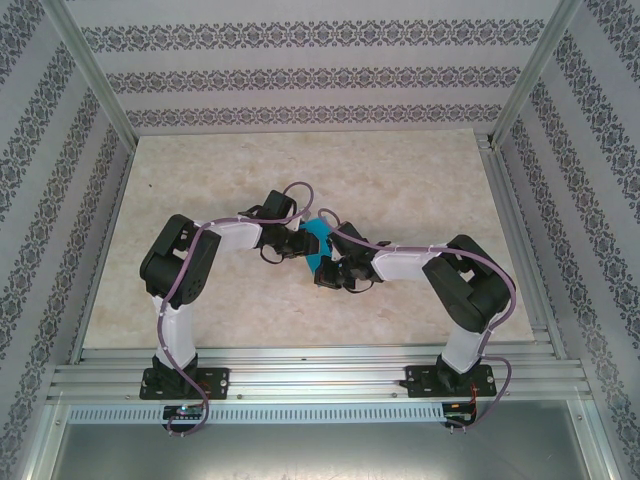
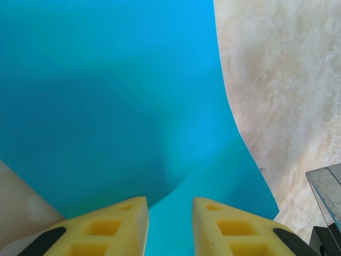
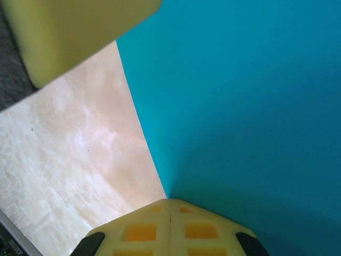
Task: Fold a paper plane with a square sheet of paper (fold left side to right side)
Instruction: Hold the square sheet of paper at the center of the table, then first fold the square sheet of paper in half at the center of the table.
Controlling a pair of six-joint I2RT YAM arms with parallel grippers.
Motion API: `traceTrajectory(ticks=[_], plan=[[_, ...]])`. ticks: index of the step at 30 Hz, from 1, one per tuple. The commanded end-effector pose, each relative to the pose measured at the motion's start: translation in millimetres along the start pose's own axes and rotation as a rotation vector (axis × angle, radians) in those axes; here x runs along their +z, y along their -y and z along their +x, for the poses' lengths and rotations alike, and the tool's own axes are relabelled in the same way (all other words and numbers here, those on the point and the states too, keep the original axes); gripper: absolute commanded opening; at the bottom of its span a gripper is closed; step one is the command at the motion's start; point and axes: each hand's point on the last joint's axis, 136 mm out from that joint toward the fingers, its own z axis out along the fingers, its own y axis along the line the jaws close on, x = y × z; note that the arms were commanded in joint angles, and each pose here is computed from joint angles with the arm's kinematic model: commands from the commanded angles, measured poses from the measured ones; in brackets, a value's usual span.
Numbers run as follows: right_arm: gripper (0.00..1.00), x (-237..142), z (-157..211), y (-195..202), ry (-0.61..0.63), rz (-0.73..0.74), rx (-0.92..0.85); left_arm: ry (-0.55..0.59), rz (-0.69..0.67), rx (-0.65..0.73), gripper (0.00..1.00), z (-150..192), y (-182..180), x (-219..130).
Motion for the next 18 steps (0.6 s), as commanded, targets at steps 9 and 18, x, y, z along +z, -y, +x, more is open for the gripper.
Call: traceTrajectory(ticks=[9,18], plan=[[0.02,11,35,49,-0.097,0.167,0.061,-0.06,-0.186,-0.028,0.32,6,-58,10],[0.02,13,42,53,-0.126,0.19,0.063,-0.005,-0.167,-0.015,0.34,-23,-66,-2]])
